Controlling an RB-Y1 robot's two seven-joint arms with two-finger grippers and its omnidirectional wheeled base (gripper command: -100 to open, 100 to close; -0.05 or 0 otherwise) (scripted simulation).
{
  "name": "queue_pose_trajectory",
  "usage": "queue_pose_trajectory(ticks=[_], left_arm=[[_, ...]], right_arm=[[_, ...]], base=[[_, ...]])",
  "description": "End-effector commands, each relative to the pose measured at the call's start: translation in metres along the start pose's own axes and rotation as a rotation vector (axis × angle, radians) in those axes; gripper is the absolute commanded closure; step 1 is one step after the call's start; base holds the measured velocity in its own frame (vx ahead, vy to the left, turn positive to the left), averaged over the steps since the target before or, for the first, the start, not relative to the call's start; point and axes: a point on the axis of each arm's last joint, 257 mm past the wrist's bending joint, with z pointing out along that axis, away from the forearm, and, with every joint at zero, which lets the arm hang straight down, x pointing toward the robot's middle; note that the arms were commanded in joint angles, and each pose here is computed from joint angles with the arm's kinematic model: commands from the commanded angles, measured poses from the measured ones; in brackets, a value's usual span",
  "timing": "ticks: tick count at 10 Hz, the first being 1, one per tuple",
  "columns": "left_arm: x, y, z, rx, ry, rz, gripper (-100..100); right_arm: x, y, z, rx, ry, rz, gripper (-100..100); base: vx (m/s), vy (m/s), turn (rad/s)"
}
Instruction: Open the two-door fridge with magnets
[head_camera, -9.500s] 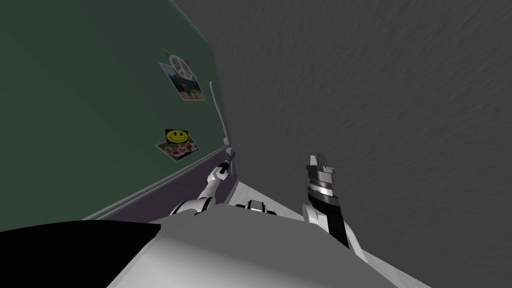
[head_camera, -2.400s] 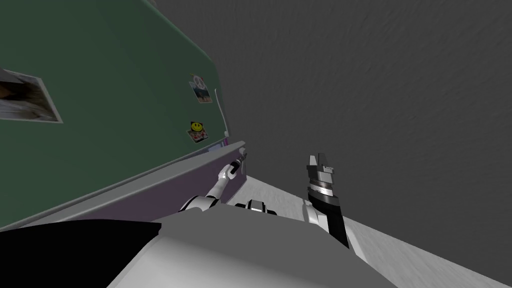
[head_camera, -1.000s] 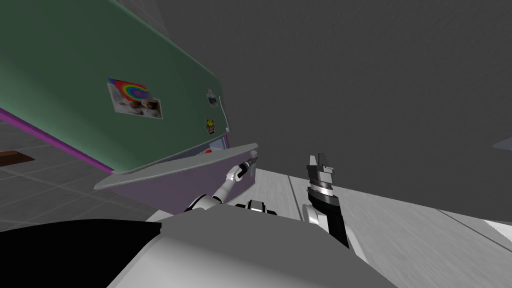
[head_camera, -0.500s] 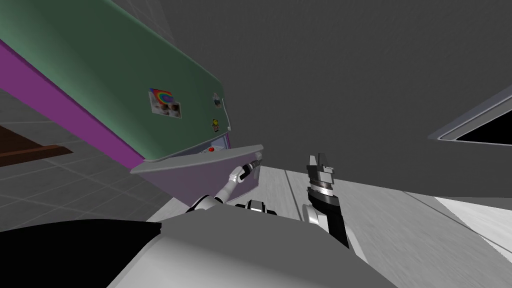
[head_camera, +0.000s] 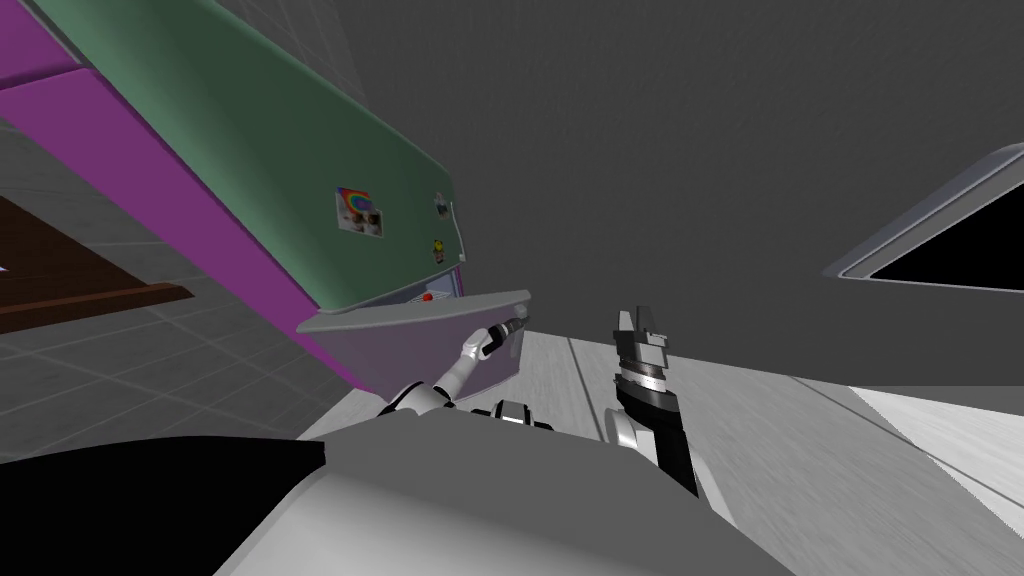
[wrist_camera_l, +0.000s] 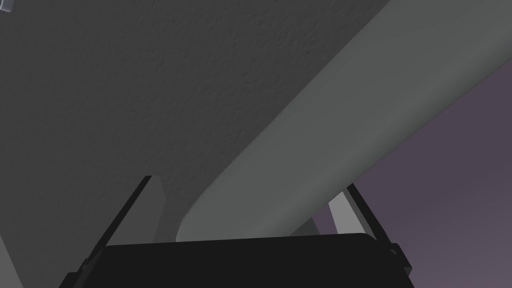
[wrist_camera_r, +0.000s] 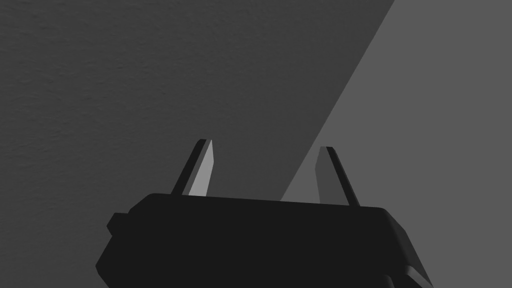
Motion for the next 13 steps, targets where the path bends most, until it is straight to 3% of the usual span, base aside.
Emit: queue_pose_trajectory(ticks=[1, 6, 7, 8, 13], left_arm=[[-0.018, -0.005, 0.008, -0.001, -0.004, 0.000, -100], [-0.048, -0.015, 0.024, -0.002, -0.008, 0.001, -100], [-0.035, -0.004, 0.018, -0.018, 0.007, -0.005, -100], [-0.032, -0.002, 0.018, -0.022, 0.011, -0.010, 0], [-0.020, 0.004, 0.015, -0.033, 0.032, -0.016, 0]], right_arm=[[0.000, 0.000, 0.000, 0.000, 0.000, 0.000, 0], [0.000, 0.000, 0.000, 0.000, 0.000, 0.000, 0], [0.000, 0.000, 0.000, 0.000, 0.000, 0.000, 0], [0.000, 0.000, 0.000, 0.000, 0.000, 0.000, 0], [0.000, 0.000, 0.000, 0.000, 0.000, 0.000, 0]], base=[[-0.015, 0.006, 0.004], [-0.045, 0.004, -0.004], [-0.014, -0.003, -0.014], [0.002, -0.003, -0.014], [0.000, -0.001, -0.005]])
